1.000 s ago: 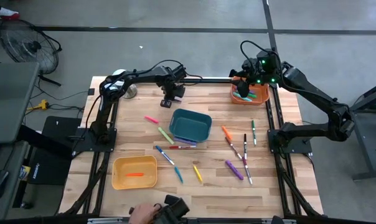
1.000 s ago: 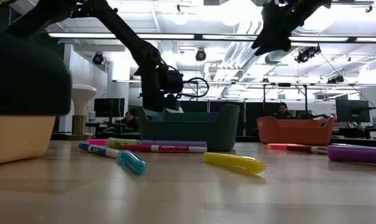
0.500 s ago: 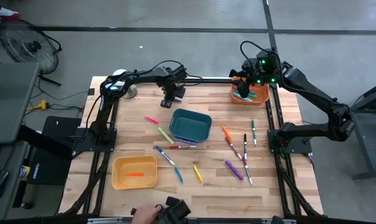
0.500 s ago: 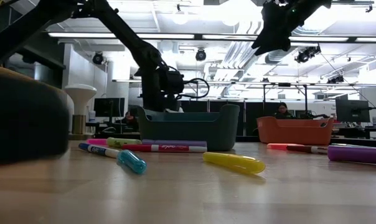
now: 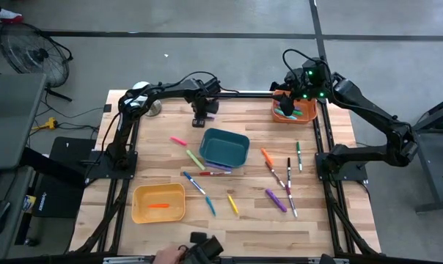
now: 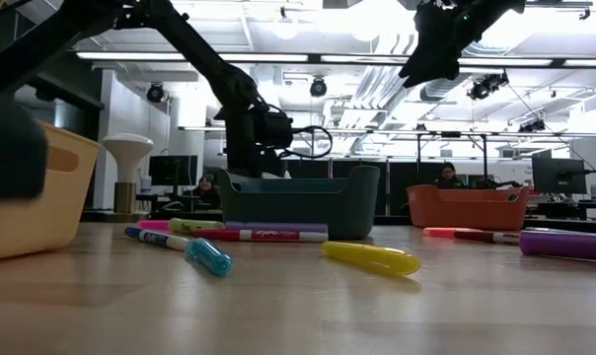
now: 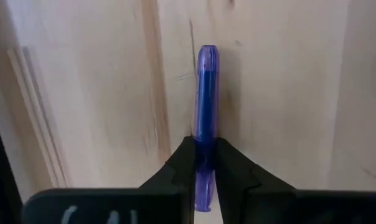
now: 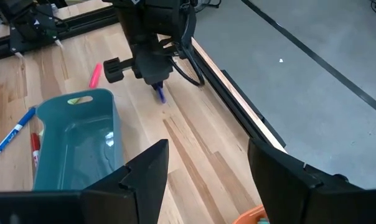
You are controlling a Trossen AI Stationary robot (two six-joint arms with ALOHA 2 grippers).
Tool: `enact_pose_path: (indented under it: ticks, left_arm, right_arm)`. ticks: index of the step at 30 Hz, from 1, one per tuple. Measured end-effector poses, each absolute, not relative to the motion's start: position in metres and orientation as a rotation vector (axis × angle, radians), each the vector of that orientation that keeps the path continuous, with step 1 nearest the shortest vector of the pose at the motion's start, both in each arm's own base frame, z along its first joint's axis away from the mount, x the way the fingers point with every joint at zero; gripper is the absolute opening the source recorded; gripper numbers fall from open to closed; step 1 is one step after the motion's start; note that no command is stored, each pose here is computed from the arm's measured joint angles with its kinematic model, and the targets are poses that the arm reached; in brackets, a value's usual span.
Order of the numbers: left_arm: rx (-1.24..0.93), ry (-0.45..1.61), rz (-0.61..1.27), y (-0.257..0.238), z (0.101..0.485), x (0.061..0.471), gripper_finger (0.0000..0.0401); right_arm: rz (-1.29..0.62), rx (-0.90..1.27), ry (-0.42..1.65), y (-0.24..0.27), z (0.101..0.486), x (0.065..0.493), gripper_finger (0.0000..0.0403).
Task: Pick & Place Markers
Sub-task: Put the violet pen into the yellow bin
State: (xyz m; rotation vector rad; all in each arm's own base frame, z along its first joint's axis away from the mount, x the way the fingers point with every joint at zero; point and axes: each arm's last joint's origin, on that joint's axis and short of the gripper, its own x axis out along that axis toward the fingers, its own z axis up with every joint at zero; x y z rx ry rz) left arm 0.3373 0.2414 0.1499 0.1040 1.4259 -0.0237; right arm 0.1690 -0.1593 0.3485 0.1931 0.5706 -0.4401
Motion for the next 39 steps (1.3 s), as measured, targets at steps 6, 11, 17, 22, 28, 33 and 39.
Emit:
enact_pose_path:
  ticks: [6,11,17,22,28,33,39]
  left_arm:
    - [0.035,1.43,0.009,0.243,0.164,0.337,0.0028]
    - [0.024,1.44,0.011,0.245,0.188,0.341,0.0028]
    - [0.019,1.466,0.016,0.248,0.217,0.34,0.0028]
    - [-0.018,1.517,-0.011,0.245,0.241,0.334,0.0028]
    - [-0.12,1.508,-0.004,0.236,0.264,0.327,0.0028]
    - [-0.158,1.483,0.014,0.218,0.285,0.324,0.0028]
    - [-0.149,1.492,0.0,0.182,0.307,0.325,0.0028]
  right_arm:
    - [-0.432,0.175,0.574,-0.159,0.349,0.169,0.0208]
    - [-0.423,0.146,0.581,-0.159,0.349,0.169,0.0208]
    - [-0.417,0.126,0.585,-0.159,0.349,0.169,0.0208]
    - [-0.417,0.126,0.586,-0.159,0.349,0.169,0.0208]
    - [-0.434,0.129,0.586,-0.162,0.349,0.166,0.0208]
    - [-0.491,0.144,0.584,-0.172,0.349,0.156,0.0208]
    - [-0.528,0.15,0.577,-0.182,0.349,0.143,0.0208]
